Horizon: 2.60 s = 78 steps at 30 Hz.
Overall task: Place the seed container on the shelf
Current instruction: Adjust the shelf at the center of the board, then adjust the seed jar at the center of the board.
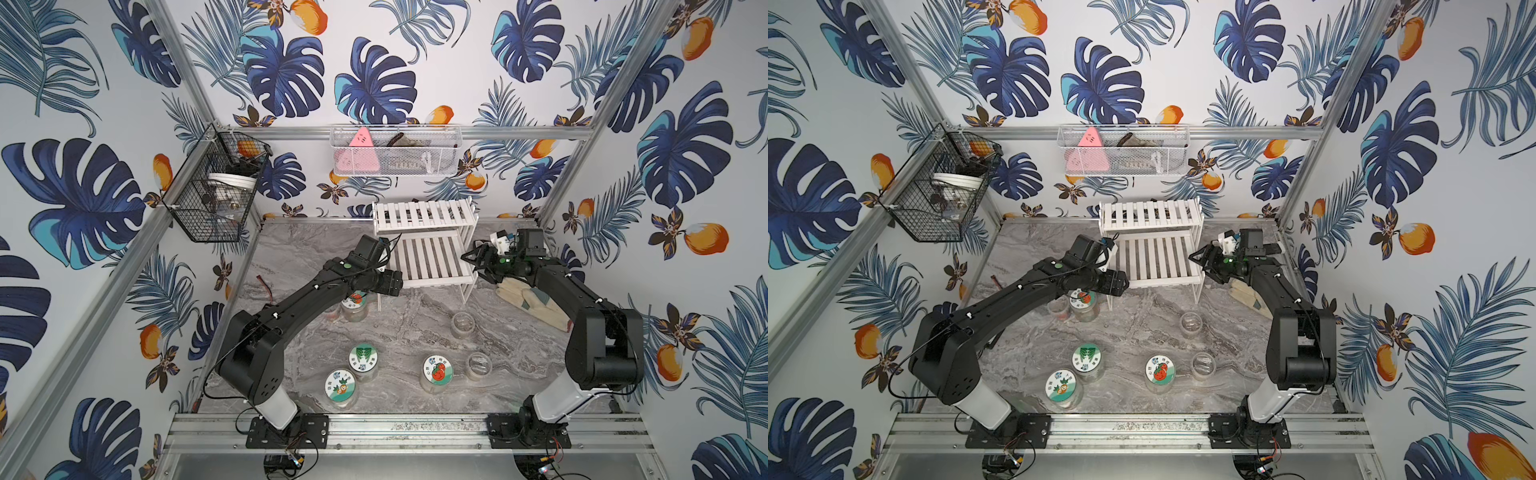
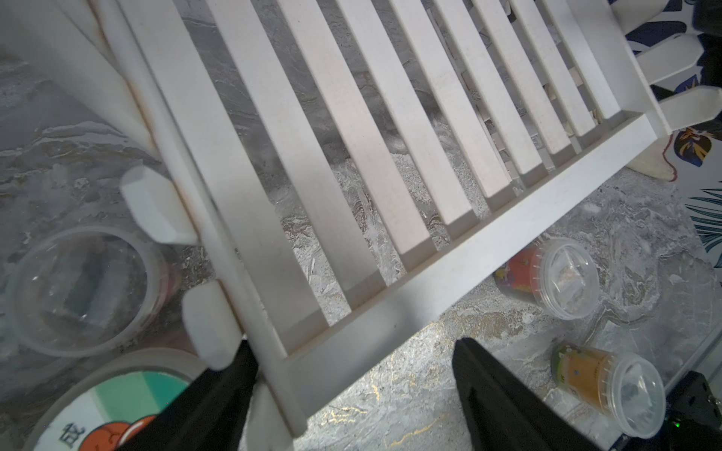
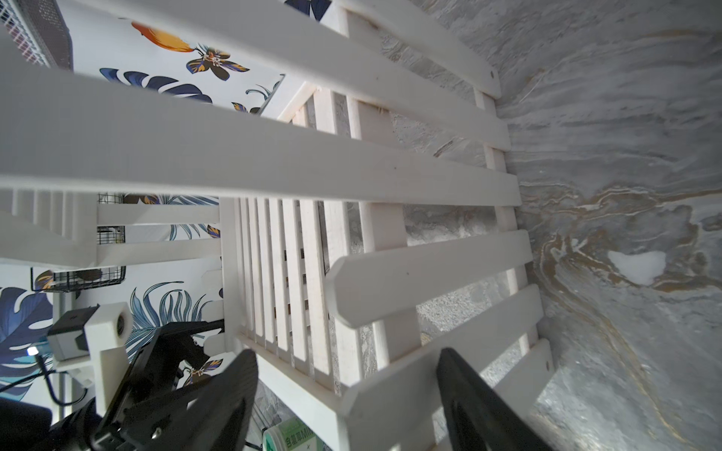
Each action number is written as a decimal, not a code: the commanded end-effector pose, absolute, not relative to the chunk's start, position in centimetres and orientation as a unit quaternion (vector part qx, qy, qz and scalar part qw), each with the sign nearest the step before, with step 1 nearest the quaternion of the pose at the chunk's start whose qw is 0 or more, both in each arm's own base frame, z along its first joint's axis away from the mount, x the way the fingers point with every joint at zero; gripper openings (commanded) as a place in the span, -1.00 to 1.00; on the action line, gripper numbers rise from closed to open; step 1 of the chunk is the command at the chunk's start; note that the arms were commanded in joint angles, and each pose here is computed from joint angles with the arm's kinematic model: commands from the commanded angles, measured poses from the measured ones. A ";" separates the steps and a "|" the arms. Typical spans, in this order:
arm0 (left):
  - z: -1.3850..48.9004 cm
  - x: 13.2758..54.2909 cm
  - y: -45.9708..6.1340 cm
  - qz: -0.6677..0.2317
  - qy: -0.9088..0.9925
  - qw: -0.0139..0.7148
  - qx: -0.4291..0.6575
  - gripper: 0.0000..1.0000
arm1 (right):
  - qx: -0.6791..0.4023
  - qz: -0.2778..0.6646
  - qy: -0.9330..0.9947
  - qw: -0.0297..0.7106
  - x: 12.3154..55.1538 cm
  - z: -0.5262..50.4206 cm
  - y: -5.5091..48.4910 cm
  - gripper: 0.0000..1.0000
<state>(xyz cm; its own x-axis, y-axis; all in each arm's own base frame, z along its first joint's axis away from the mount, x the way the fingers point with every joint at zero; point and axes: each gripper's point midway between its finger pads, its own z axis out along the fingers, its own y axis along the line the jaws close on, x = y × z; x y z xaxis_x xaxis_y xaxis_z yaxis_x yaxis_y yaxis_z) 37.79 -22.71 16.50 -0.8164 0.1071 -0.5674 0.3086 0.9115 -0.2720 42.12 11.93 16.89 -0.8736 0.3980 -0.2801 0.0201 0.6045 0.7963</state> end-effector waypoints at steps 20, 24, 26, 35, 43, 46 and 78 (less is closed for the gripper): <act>19.0 35.2 -20.2 -0.186 0.931 0.300 0.092 0.97 | 0.132 0.366 0.888 0.245 37.0 19.5 10.2 0.54; 22.0 35.5 -17.6 -0.159 0.921 0.349 0.064 0.97 | 0.123 0.345 0.884 0.292 36.5 22.2 9.4 0.55; 23.6 35.8 -16.0 -0.147 0.914 0.375 0.040 0.97 | 0.120 0.337 0.886 0.296 35.9 23.0 9.2 0.54; 25.3 33.5 -17.0 -0.237 0.888 0.389 0.056 0.91 | 0.173 0.201 0.936 0.231 28.8 18.6 6.8 0.47; 21.8 25.9 -24.5 -0.279 0.884 0.323 0.187 0.88 | 0.204 0.127 0.954 0.178 22.4 14.6 7.6 0.48; 20.6 24.1 -26.4 -0.277 0.883 0.312 0.217 0.89 | 0.194 0.128 0.958 0.171 21.4 13.5 8.1 0.47; 17.5 38.9 -9.7 -0.052 0.964 0.249 -0.072 0.97 | 0.063 0.276 0.922 0.264 24.2 20.0 13.4 0.52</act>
